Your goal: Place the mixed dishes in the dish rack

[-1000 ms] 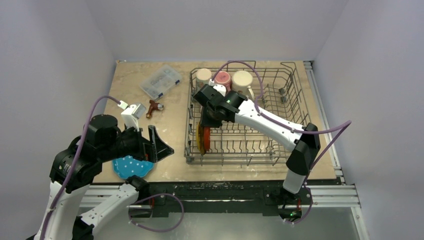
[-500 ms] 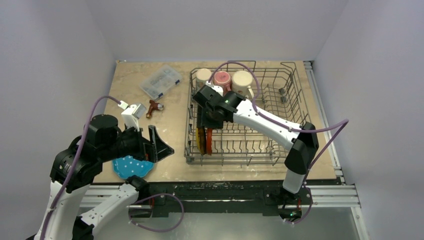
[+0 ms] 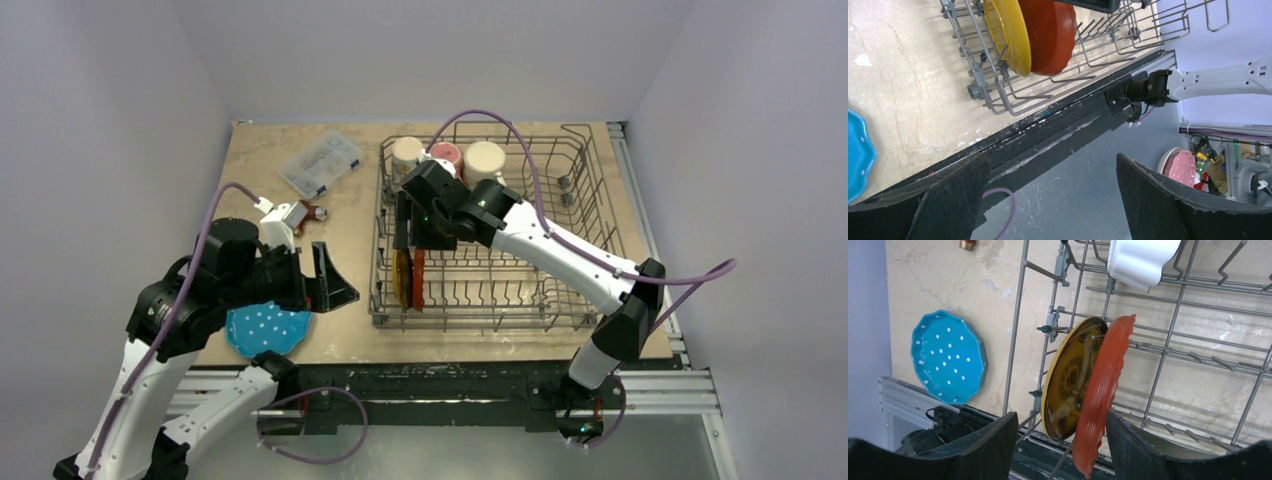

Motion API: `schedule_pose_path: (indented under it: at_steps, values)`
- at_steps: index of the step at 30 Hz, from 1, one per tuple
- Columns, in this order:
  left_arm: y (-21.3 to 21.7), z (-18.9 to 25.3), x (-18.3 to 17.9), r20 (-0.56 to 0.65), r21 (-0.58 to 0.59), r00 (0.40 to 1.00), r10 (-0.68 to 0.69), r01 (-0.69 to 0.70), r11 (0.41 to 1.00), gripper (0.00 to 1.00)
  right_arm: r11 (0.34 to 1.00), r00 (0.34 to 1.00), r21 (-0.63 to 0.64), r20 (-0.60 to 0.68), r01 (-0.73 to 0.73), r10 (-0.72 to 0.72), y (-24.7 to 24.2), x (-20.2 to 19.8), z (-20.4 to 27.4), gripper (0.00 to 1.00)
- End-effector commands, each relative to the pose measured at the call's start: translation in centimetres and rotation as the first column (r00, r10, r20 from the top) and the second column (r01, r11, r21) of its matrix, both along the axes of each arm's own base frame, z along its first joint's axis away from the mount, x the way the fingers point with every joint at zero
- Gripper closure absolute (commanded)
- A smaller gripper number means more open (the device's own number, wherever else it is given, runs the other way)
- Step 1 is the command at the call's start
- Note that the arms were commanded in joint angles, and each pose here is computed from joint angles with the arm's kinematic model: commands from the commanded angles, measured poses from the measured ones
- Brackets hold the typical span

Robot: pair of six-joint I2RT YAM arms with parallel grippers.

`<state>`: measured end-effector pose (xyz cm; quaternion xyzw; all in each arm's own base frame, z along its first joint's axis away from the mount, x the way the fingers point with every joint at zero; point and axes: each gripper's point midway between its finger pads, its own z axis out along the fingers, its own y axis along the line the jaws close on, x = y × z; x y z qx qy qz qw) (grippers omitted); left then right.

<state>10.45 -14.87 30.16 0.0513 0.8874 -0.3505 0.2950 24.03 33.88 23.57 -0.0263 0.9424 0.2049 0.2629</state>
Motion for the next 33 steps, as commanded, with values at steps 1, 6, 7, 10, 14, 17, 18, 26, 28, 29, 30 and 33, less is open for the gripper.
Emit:
schedule_pose_path:
  at_steps: [1,6,7,10,14,17,18,26,28,29,30,33]
  values:
    - [-1.6,-0.1,1.8,-0.025,-0.046,1.0,0.012,-0.013,0.999,0.04,0.998,0.996,-0.009,0.061,-0.061,0.062,-0.2,0.2,1.7,0.35]
    - [-2.9,-2.1,4.1,-0.121,-0.034,0.991,0.063,-0.068,0.997,0.05,0.989,0.983,-0.093,0.131,-0.113,0.125,-0.8,1.5,3.6,0.35]
    - [-3.0,-2.3,4.6,-0.139,-0.028,0.987,0.079,-0.084,0.996,0.06,0.985,0.981,-0.118,0.132,-0.126,0.141,-0.9,1.9,3.6,0.35]
    - [-2.6,-3.0,6.1,-0.185,0.013,0.968,0.168,-0.169,0.986,0.06,0.975,0.975,-0.173,0.143,-0.143,0.168,-1.4,2.7,4.6,0.35]
    - [-1.4,-4.0,7.4,-0.226,0.034,0.93,0.291,-0.291,0.956,0.06,0.967,0.967,-0.201,0.164,-0.16,0.194,-1.9,2.9,5.1,0.34]
    - [-0.3,-6.2,8.0,-0.258,0.076,0.889,0.38,-0.373,0.925,0.06,0.964,0.96,-0.202,0.188,-0.171,0.209,-2.3,2.8,4.4,0.34]
    - [0.0,-7.2,8.1,-0.269,0.092,0.875,0.403,-0.393,0.915,0.06,0.966,0.956,-0.194,0.203,-0.172,0.211,-2.4,2.8,4.3,0.34]
    - [1.8,-15.0,8.6,-0.413,0.263,0.731,0.543,-0.475,0.84,0.08,0.972,0.934,-0.181,0.299,-0.147,0.197,-3.9,2.8,5.9,0.34]
    - [3.0,-16.8,9.4,-0.423,0.34,0.693,0.584,-0.476,0.811,0.09,0.973,0.919,-0.194,0.345,-0.128,0.19,-4.6,3.2,6.2,0.33]
    - [3.6,-17.5,9.7,-0.428,0.378,0.674,0.602,-0.471,0.797,0.09,0.973,0.908,-0.196,0.375,-0.121,0.188,-4.9,3.5,6.2,0.33]
    - [4.2,-18.1,10.2,-0.429,0.408,0.665,0.611,-0.461,0.788,0.09,0.973,0.897,-0.202,0.402,-0.109,0.184,-5.4,3.6,6.0,0.33]
    - [6.0,-19.6,10.9,-0.436,0.507,0.649,0.623,-0.395,0.766,0.09,0.983,0.87,-0.177,0.477,-0.044,0.125,-6.8,4.0,7.1,0.31]
